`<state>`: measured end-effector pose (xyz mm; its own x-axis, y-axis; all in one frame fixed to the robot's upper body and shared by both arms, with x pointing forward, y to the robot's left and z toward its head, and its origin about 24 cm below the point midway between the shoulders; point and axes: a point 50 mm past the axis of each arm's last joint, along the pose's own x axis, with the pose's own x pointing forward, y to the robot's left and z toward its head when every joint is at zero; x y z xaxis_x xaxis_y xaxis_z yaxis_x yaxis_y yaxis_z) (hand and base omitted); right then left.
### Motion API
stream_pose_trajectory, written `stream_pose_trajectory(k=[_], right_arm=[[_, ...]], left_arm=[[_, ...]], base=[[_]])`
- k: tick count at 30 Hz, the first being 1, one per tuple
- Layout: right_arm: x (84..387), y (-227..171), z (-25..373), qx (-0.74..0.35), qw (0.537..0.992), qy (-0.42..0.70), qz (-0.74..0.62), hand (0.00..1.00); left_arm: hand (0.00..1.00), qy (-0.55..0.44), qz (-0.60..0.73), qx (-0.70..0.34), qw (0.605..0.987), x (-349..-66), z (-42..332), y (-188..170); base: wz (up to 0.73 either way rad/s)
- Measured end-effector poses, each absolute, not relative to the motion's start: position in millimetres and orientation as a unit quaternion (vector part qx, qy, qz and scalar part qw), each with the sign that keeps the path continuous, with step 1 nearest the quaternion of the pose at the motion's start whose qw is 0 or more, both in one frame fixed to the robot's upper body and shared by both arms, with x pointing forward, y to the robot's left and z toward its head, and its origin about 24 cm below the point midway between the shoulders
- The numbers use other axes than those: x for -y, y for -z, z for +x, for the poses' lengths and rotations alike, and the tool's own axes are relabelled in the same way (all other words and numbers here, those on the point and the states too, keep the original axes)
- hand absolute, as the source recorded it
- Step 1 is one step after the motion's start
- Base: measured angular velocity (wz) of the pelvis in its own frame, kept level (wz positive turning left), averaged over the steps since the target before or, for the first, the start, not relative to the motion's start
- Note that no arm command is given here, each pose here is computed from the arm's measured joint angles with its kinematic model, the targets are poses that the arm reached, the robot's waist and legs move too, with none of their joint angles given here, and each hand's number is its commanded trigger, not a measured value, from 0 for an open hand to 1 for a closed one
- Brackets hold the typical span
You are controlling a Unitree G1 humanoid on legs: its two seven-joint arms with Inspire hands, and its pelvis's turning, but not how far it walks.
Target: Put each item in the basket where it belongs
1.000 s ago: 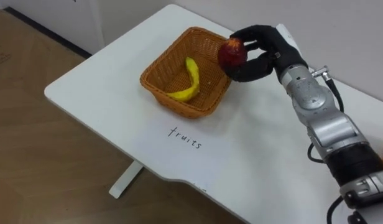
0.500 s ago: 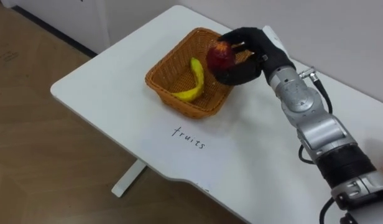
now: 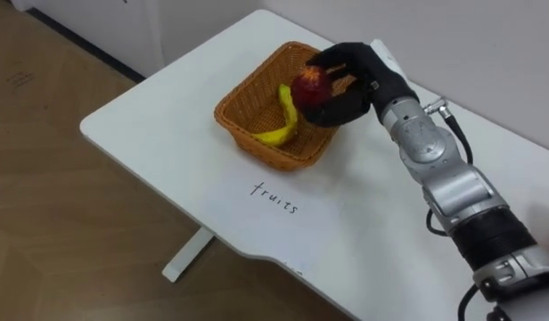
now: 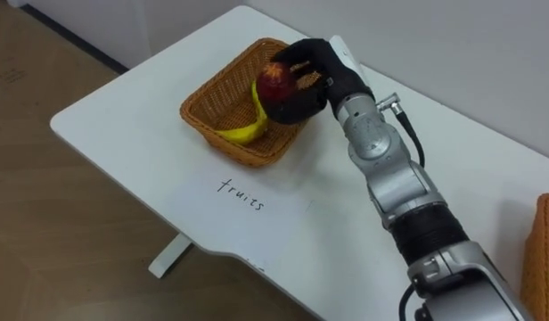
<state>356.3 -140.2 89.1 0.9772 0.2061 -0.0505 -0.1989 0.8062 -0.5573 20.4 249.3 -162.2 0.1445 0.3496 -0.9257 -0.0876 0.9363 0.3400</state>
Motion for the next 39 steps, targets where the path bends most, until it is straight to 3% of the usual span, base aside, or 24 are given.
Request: stream_pose_trajectory(k=[27,39], right_arm=[[140.6,-90.6,356.5,0.009,0.950,-0.108,-0.293,0.00],[144.3,-124.8,356.2,0.073,0.962,-0.083,-0.251,0.00]], left_arm=[[0.00,-0.108,0.122,-0.638,0.753,-249.4,23.7,162.1],[0.00,-0.117,0.117,-0.624,0.764,-251.4,29.4,159.5]], base=[[0.00],[-0.02]])
